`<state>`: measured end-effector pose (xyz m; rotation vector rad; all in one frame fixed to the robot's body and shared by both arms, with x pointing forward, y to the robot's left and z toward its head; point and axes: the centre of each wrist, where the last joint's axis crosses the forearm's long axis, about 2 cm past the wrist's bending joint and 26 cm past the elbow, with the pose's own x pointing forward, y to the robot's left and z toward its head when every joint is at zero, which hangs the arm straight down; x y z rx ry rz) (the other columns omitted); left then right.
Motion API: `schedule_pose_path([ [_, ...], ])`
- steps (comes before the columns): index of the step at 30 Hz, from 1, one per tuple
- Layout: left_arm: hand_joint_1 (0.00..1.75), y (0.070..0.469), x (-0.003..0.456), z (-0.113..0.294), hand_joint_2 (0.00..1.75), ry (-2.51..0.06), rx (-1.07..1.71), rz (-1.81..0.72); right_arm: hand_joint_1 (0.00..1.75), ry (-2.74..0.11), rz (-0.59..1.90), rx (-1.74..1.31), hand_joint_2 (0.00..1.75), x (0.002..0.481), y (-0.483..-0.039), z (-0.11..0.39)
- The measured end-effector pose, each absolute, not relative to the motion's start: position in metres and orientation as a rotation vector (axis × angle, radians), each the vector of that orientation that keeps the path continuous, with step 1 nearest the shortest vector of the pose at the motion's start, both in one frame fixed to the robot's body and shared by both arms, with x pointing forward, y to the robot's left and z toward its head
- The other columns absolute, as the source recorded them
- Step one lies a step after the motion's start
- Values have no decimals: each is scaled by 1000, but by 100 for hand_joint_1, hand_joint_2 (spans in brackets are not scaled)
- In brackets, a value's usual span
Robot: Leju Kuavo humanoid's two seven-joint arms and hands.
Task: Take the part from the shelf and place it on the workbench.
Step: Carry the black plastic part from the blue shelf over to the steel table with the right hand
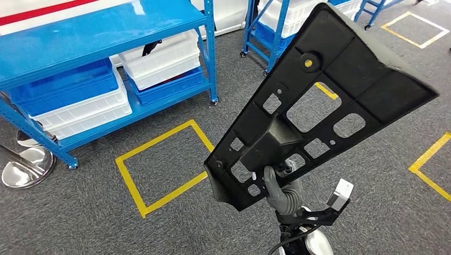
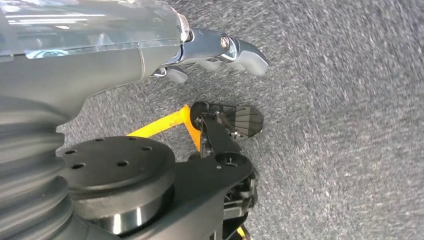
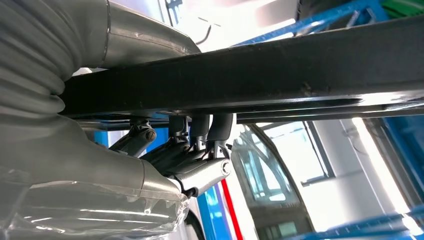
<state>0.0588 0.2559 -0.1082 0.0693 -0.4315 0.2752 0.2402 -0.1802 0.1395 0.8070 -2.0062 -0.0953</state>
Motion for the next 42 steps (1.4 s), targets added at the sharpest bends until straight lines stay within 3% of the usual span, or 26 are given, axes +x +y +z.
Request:
schedule_pose_path([
  [20,0,260,59,-109,175,-321,57,239,175,-2005,-101,758,175,233,-182,133],
  [32,0,227,59,-105,175,-335,-51,199,175,-1961,-85,625,175,217,-192,127],
  [42,0,235,60,-106,175,-337,-40,213,175,-1970,-108,687,175,219,-189,131],
])
